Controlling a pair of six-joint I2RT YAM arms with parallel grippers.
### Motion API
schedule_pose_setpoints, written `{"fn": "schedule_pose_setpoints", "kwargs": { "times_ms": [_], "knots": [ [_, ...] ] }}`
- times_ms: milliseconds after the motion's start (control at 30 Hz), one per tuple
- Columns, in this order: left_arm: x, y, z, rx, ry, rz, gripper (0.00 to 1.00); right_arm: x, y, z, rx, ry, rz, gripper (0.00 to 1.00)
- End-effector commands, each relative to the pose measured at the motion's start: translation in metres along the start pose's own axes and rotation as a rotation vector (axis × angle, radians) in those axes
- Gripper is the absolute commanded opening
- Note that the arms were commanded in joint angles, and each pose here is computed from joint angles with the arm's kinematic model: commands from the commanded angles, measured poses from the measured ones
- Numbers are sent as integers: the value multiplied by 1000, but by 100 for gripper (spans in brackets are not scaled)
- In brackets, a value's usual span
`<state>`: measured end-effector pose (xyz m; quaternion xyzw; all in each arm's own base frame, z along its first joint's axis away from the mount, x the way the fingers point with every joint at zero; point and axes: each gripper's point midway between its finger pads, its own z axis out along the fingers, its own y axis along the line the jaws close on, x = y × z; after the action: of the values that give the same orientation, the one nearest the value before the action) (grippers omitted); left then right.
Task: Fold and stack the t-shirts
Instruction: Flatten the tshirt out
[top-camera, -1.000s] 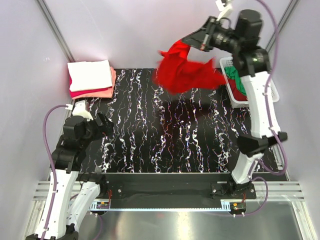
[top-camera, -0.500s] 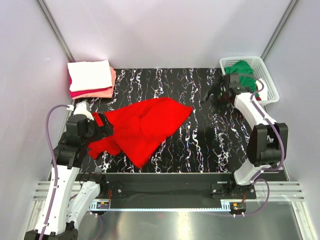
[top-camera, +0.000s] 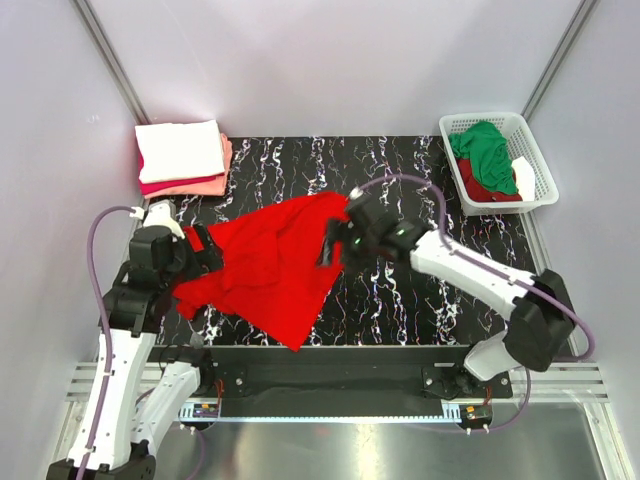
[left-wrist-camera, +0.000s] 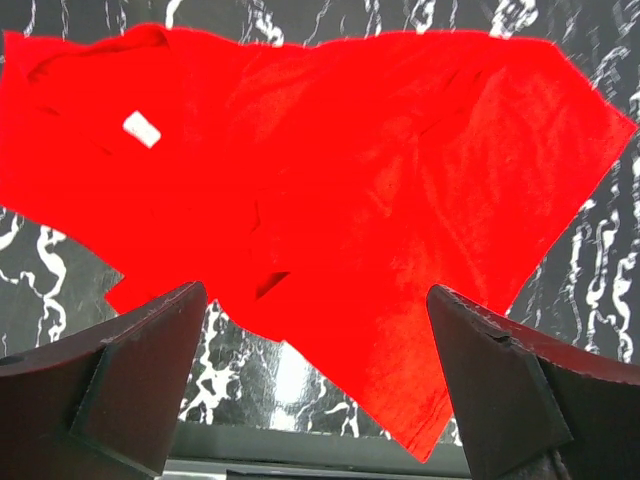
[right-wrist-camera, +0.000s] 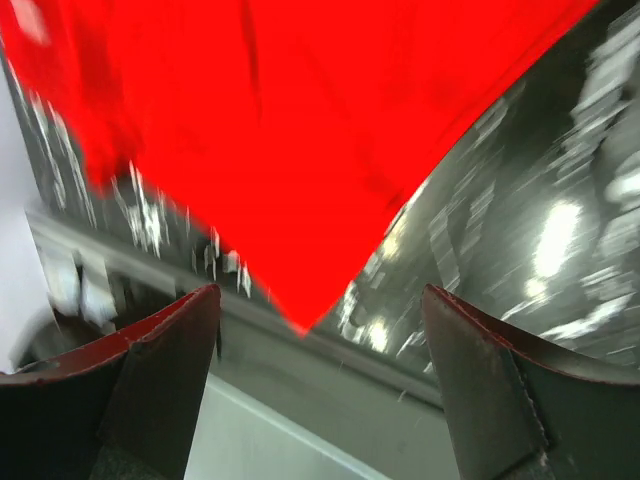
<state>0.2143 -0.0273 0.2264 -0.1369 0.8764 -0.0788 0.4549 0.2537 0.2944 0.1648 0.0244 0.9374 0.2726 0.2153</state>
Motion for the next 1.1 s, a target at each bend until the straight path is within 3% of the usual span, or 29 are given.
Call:
{"fn": "schedule_pose_setpoints", "kwargs": {
  "times_ms": [0,133,333,667,933,1033,1067],
  "knots": [
    [-9,1,2,0,-61,4,98,61,8,31,28,123,58,88],
    [-13,4,-4,-4,-107,-4,98,120,24,58,38,244,16,87],
    [-14,8,-6,-26,-122,-14,98,175,35,83,83,360,-49,85],
    [-17,14,-12,-54,-157,-34,99,208,34,107,231,400,-238,81],
    [-18,15,-13,-55,-165,-37,99,222,8,121,422,408,-395,67],
    [-19,16,-15,-56,-174,-40,99,229,-3,127,472,425,-429,52],
    [-19,17,-15,-60,-179,-43,99,231,-6,129,478,430,-432,39]
  ]
}}
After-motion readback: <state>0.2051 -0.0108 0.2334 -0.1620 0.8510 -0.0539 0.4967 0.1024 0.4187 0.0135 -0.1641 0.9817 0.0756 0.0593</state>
